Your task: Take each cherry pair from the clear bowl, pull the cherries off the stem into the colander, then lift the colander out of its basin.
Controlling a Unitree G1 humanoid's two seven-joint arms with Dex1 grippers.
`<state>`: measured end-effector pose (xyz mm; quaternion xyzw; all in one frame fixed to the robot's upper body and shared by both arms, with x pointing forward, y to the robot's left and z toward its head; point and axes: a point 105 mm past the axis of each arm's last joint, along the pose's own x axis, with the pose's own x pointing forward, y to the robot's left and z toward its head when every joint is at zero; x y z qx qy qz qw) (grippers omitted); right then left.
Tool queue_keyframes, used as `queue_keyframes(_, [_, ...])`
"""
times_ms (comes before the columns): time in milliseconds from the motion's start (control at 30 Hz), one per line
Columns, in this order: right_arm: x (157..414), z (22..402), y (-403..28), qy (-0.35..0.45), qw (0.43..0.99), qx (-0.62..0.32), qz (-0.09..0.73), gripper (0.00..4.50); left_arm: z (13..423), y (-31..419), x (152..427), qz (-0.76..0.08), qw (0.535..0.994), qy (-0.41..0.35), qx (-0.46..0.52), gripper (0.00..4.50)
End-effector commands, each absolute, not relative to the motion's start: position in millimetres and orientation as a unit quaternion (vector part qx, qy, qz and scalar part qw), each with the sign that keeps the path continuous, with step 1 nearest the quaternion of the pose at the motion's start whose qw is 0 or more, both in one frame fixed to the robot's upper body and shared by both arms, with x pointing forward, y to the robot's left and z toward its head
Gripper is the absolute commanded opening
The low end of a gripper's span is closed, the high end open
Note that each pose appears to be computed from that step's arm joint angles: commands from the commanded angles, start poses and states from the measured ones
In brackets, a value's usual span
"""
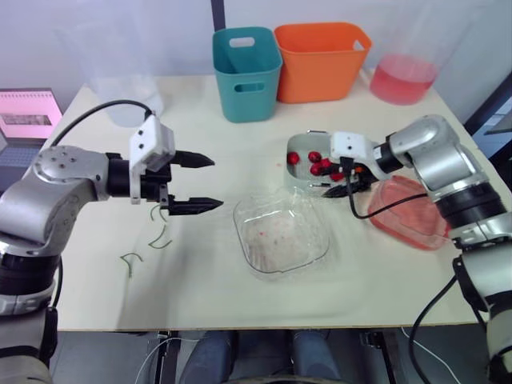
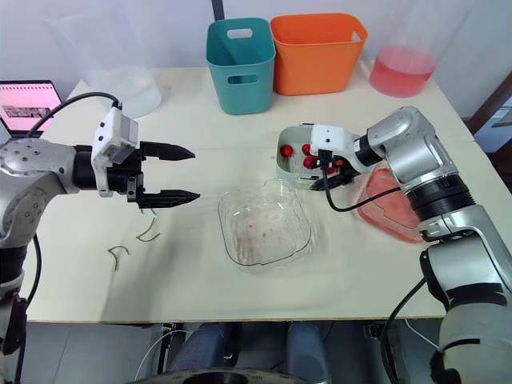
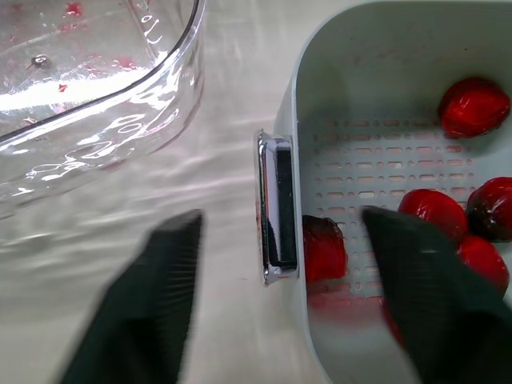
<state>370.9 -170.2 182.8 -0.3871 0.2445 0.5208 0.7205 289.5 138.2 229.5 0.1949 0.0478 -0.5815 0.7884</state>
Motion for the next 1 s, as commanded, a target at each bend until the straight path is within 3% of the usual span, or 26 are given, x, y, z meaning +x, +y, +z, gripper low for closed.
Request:
queue_keyframes(33, [369.9, 222.3, -177.4, 0.192, 0.748, -0.393, 0.499, 4.18, 242.2, 146.6, 291.3, -0.568, 0.797, 0.031, 0.205, 4.5])
queue_keyframes(167, [363.7, 249.1, -190.8, 0.149, 0.792, -0.357, 0.472, 4.18, 249.7, 161.6, 297.8, -0.542, 0.818, 0.024, 0.193, 4.5])
queue_keyframes(300, [355.4, 282.1, -214.4, 0.044, 0.876, -0.258, 0.406, 4.18, 256.3, 187.8, 304.9, -0.493, 0.855, 0.016, 0.162, 4.5])
queue_keyframes(400, [341.9, 284.0, -245.4, 0.013, 0.921, -0.191, 0.339, 4.18, 250.2, 207.5, 306.7, -0.457, 0.877, 0.026, 0.146, 4.5])
queue_keyframes(433, [335.7, 280.0, -255.7, 0.012, 0.932, -0.174, 0.319, 4.36, 247.1, 212.2, 306.5, -0.447, 0.884, 0.028, 0.137, 4.5])
queue_keyframes(600, [293.2, 253.9, -313.4, 0.025, 0.971, -0.093, 0.217, 4.36, 218.9, 235.7, 298.6, -0.396, 0.913, 0.051, 0.085, 4.5])
queue_keyframes(733, [265.7, 238.6, -345.4, 0.051, 0.981, -0.037, 0.183, 4.36, 198.6, 250.0, 292.5, -0.363, 0.927, 0.069, 0.056, 4.5])
queue_keyframes(1000, [258.9, 228.2, -355.9, 0.064, 0.982, -0.013, 0.177, 4.36, 175.2, 255.8, 289.5, -0.339, 0.937, 0.086, 0.026, 4.5])
